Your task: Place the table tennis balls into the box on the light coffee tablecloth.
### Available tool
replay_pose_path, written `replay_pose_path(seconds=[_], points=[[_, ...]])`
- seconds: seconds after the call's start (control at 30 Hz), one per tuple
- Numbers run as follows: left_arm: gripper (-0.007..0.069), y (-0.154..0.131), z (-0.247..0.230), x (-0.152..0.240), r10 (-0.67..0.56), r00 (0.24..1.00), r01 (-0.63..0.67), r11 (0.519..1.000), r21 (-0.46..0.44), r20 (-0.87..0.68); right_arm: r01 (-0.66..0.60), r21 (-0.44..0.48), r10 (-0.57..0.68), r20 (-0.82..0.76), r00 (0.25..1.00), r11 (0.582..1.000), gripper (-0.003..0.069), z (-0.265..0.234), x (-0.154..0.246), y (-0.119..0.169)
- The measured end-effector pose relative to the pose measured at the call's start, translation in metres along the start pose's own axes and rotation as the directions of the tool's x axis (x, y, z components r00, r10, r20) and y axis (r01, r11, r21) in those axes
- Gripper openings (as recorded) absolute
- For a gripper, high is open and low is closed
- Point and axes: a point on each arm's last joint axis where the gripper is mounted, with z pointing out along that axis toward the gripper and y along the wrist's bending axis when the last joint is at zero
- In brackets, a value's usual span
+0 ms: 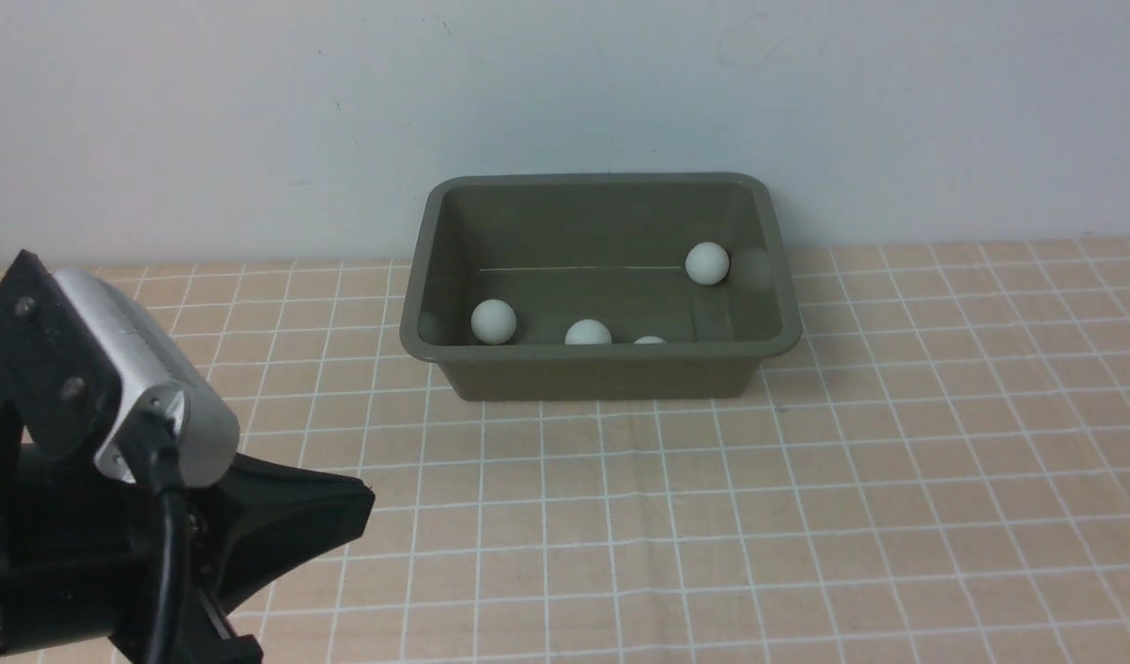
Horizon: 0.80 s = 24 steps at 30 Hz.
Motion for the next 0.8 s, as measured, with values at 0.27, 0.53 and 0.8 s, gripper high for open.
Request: replay_pose_path(seconds=[0.27,0.53,0.8], points=[[-0.0069,0.01,-0.012,0.021,0.105,0.994,-0.097,0.976,-0.194,0.032,0.0,0.002,0.0,-0.002,1.0,1.0,-0.0019,0.0,0.0,0.0],[-0.0069,0.011,-0.041,0.069,0.148,0.961,0.004,0.84,-0.542,0.235,0.0,0.003,0.0,-0.005,1.0,1.0,-0.0019,0.0,0.0,0.0],[-0.0069,-0.001,-0.042,0.125,0.249,0.903,0.046,0.754,-0.656,0.35,0.0,0.004,0.0,-0.006,1.0,1.0,-0.0019,0.0,0.001,0.0]])
